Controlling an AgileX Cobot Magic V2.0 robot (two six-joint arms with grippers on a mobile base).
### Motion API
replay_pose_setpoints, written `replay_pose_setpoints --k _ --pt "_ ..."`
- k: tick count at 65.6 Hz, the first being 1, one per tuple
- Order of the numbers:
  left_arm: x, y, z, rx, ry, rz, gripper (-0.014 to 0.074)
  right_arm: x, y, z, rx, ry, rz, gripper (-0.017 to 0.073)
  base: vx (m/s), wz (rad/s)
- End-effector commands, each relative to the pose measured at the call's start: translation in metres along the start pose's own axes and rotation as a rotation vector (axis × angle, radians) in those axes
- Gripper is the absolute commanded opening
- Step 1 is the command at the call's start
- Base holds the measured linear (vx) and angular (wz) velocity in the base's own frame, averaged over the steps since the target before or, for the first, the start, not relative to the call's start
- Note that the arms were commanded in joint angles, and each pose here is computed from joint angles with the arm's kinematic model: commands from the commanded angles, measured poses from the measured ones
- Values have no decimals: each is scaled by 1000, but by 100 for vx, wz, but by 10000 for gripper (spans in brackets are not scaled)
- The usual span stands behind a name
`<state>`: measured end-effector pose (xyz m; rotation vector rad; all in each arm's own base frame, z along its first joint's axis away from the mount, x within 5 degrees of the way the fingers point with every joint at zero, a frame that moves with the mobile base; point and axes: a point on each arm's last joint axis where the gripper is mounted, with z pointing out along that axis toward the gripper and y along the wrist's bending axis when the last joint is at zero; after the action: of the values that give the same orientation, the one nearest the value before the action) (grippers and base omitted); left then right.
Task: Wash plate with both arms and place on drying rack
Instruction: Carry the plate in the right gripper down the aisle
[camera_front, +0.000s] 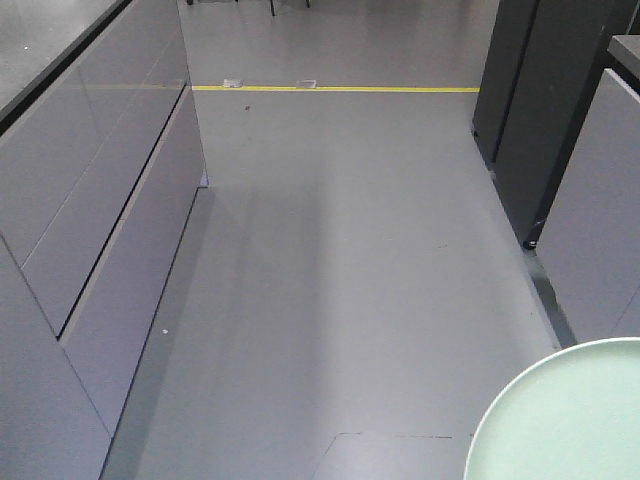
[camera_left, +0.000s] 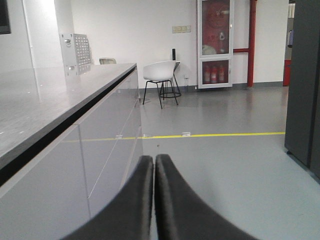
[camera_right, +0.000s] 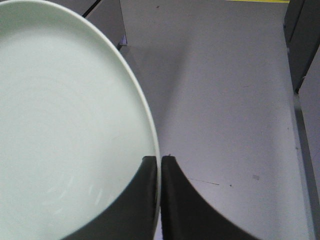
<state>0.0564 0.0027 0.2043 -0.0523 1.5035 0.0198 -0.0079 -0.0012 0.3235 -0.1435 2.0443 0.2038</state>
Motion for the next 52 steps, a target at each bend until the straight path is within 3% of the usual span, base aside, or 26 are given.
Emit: replay_pose_setpoints --k 1,52 --pt "0 -1 -1 19 -64 -15 -5 -13 1 -1 3 -72 -2 -5 30 -11" --pt "0 -1 -1 19 -64 -15 -5 -13 1 -1 3 -71 -2 -5 28 -7"
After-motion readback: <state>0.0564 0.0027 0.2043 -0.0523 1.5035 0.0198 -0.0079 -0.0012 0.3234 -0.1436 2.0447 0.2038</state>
